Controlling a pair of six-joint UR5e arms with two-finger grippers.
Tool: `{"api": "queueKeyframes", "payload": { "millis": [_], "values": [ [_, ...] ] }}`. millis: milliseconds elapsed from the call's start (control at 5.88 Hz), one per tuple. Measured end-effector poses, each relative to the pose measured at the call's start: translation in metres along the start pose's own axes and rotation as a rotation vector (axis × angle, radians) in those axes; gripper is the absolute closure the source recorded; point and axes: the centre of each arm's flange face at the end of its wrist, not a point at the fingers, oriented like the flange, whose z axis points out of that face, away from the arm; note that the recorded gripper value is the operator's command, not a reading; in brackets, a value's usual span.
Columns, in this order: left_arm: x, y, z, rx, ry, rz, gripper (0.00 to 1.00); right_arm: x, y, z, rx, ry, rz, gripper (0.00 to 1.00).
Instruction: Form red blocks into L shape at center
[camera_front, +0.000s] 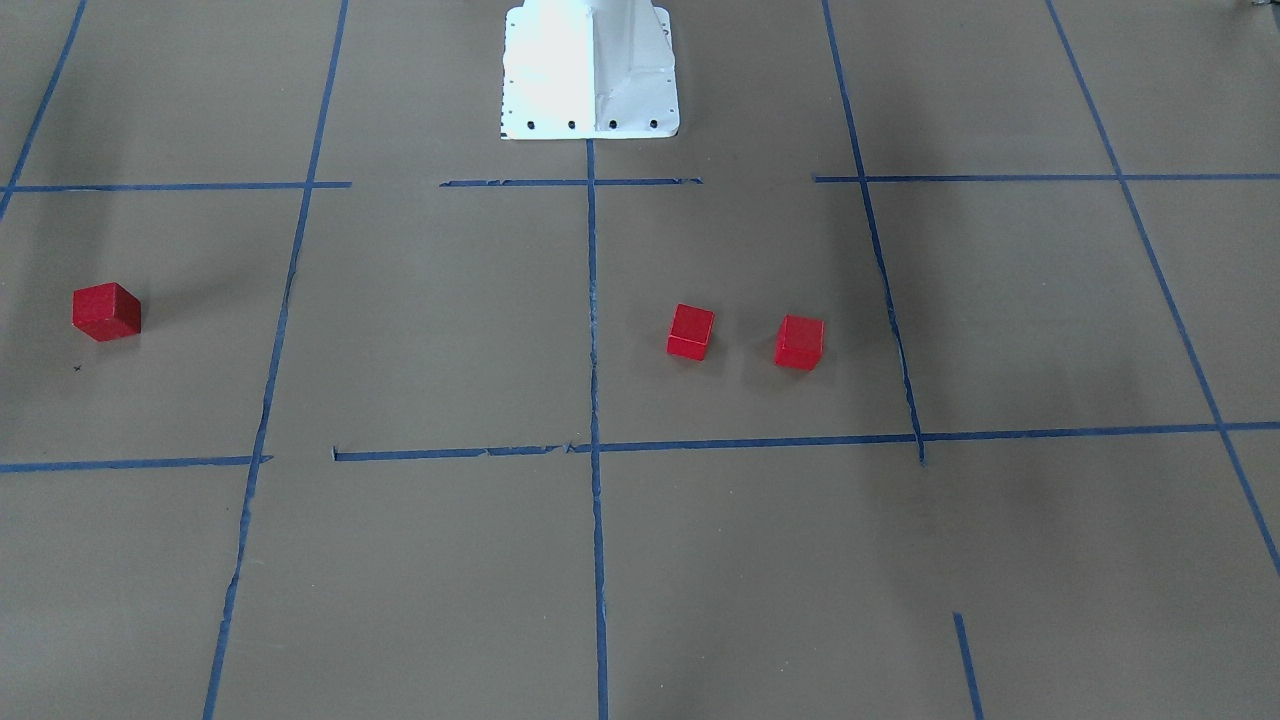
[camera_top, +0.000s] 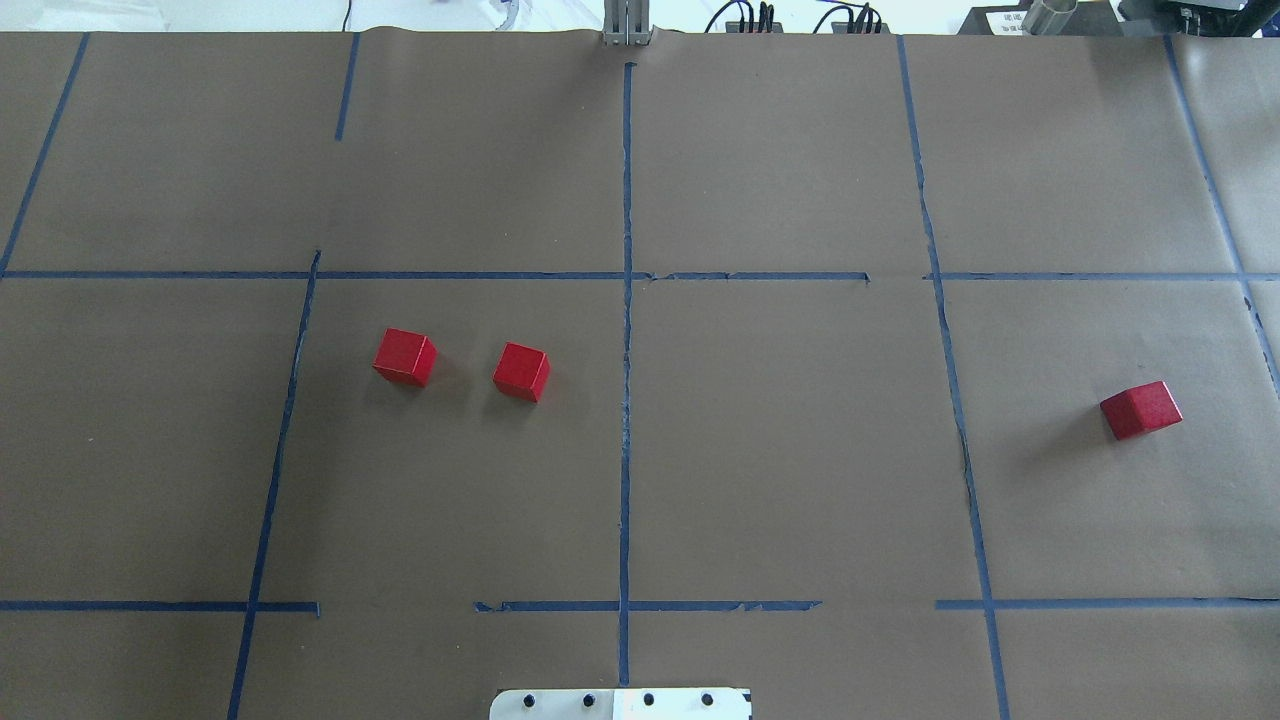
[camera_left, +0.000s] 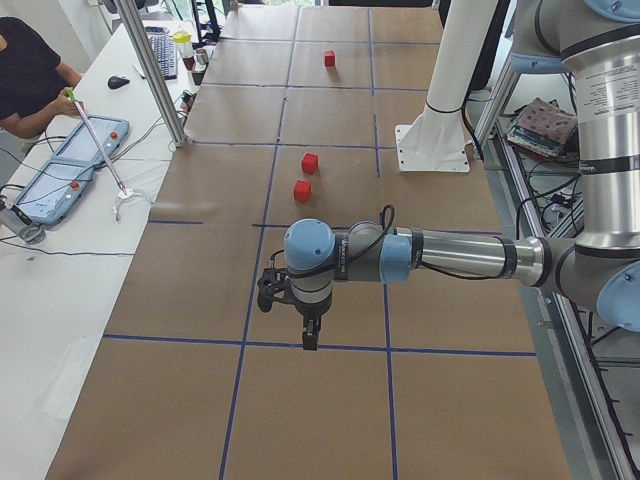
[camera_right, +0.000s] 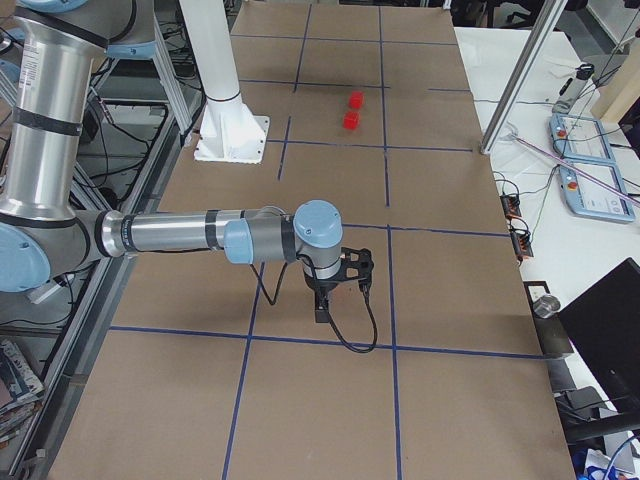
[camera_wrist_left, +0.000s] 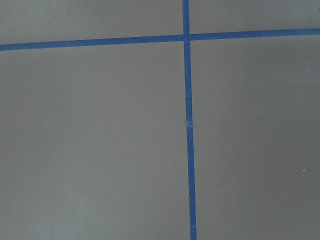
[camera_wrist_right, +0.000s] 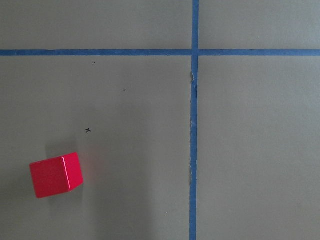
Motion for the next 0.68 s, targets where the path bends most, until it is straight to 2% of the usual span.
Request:
{"api": "queueKeyframes", "payload": {
  "millis": [680],
  "values": [
    [-0.003, 0.015, 0.006, 0.009, 0.011, 0.042, 0.00, 0.001, 0.005, 0.001, -0.004, -0.003, 0.006, 0.00]
  ]
}}
